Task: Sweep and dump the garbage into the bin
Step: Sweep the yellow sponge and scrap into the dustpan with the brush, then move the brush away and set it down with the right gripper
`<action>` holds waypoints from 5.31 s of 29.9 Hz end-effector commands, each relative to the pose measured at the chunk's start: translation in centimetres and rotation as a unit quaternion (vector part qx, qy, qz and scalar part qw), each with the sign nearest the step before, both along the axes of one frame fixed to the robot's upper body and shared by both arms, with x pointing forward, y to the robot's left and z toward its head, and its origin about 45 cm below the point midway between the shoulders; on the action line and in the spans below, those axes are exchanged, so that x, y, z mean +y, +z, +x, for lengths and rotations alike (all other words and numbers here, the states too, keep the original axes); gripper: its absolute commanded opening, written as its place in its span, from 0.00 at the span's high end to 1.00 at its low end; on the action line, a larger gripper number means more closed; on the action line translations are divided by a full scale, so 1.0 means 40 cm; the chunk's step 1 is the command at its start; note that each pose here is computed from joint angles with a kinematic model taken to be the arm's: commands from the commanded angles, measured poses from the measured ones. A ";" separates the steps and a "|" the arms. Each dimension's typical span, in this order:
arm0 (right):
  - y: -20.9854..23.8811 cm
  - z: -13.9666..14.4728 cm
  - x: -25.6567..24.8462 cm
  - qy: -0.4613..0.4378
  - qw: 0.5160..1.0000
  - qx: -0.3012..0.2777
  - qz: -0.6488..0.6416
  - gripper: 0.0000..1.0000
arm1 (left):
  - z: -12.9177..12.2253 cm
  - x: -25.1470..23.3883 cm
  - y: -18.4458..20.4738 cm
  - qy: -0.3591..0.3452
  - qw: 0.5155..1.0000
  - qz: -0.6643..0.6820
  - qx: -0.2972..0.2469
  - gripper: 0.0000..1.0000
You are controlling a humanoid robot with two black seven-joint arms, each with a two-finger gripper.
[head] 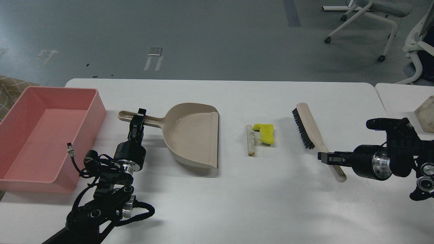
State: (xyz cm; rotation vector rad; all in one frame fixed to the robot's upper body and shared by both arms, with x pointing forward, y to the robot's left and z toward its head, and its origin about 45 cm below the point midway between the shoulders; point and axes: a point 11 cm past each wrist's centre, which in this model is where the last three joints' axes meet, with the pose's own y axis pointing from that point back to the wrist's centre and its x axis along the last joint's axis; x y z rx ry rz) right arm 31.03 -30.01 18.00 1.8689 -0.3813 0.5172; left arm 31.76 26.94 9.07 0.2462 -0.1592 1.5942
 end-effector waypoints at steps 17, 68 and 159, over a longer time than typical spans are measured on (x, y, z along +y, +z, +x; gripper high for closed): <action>-0.015 -0.002 0.072 0.016 1.000 0.004 0.021 1.00 | -0.009 -0.067 -0.035 -0.013 1.000 -0.013 0.017 1.00; 0.040 0.023 0.369 0.069 0.980 -0.017 0.184 1.00 | 0.014 -0.094 -0.056 -0.007 0.999 -0.013 0.028 1.00; 0.347 0.151 -0.135 -0.208 0.923 -0.192 0.260 0.00 | 0.182 -0.079 0.118 0.023 0.996 -0.080 -0.042 1.00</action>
